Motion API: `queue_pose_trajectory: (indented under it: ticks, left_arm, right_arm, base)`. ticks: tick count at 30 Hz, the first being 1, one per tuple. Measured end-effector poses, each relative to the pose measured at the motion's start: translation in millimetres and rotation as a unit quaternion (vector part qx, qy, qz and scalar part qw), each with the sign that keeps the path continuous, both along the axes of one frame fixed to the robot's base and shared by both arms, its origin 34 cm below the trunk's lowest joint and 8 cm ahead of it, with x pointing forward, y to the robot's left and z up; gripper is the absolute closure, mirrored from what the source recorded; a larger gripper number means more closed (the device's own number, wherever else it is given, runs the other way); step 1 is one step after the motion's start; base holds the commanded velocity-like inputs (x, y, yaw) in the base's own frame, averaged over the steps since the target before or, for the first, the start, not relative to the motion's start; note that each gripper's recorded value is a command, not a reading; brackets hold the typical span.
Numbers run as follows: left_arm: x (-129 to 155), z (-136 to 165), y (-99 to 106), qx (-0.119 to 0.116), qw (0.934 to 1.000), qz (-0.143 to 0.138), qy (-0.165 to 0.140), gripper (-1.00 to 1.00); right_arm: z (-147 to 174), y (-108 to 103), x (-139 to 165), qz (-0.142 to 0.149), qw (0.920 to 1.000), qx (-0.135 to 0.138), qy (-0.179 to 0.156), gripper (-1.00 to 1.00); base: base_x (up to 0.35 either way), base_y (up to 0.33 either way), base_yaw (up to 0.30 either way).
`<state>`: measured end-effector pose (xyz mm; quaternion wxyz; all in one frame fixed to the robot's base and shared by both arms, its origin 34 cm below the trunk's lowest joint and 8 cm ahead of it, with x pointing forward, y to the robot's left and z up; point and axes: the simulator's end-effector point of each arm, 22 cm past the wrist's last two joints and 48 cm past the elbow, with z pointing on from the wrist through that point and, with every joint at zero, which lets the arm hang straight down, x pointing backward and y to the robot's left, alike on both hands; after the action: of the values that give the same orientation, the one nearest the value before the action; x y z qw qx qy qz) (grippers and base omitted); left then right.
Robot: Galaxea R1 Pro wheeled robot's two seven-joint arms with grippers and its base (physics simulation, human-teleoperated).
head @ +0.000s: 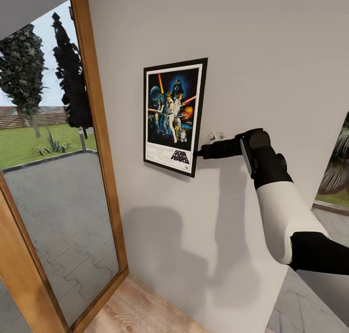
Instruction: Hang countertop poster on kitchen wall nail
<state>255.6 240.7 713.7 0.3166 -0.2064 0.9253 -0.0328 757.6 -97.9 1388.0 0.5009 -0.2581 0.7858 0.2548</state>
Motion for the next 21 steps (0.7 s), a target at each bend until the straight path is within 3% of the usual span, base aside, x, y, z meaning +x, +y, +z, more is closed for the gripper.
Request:
queue_pose_trajectory:
  ticks: [21]
  left_arm:
    - [0.0, 0.0, 0.0, 0.000, 1.0000, 0.000, 0.000, -1.00]
  right_arm:
    - [-0.6, -2.8, 1.0, -0.003, 1.0000, 0.002, 0.003, 1.00]
  base:
    - [0.000, 0.000, 0.000]
